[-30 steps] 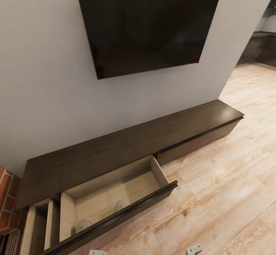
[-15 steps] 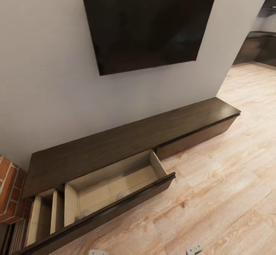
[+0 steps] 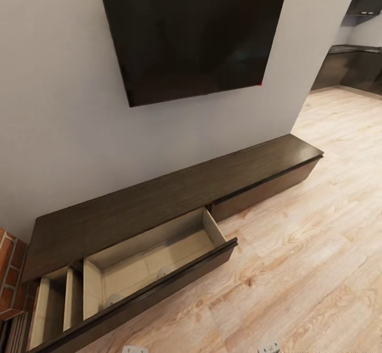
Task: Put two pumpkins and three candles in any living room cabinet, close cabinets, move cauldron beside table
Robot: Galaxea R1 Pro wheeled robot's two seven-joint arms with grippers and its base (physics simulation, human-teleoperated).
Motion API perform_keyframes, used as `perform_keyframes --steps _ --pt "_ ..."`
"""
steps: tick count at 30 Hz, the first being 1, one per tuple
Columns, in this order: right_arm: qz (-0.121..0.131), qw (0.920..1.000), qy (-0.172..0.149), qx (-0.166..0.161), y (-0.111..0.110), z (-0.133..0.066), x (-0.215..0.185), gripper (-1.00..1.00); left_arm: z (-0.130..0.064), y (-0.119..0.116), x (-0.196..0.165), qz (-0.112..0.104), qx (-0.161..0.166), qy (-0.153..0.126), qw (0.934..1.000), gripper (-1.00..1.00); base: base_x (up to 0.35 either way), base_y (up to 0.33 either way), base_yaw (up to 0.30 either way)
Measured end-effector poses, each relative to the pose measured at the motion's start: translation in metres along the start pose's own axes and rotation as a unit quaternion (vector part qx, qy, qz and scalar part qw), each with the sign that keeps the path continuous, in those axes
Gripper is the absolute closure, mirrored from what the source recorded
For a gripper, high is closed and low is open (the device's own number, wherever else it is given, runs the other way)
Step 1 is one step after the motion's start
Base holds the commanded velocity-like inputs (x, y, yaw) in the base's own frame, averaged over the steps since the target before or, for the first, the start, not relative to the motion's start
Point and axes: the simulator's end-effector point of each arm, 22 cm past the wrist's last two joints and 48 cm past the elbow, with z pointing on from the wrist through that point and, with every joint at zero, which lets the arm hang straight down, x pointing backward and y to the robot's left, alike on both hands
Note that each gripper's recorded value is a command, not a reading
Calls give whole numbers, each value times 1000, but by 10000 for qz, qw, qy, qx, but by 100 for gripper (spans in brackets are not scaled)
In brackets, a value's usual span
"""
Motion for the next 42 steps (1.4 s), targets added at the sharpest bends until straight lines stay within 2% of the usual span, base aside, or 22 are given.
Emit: perform_keyframes --steps 8,42 --pt "-27 10000 -91 10 0 -2 -4 -100 -2 1 -5 2 -8 -56 10000 -100 0 0 -93" --pt "-70 9993 -364 81 -4 -13 -25 -100 -13 4 -27 9 -39 -327 9995 -100 0 0 -1"
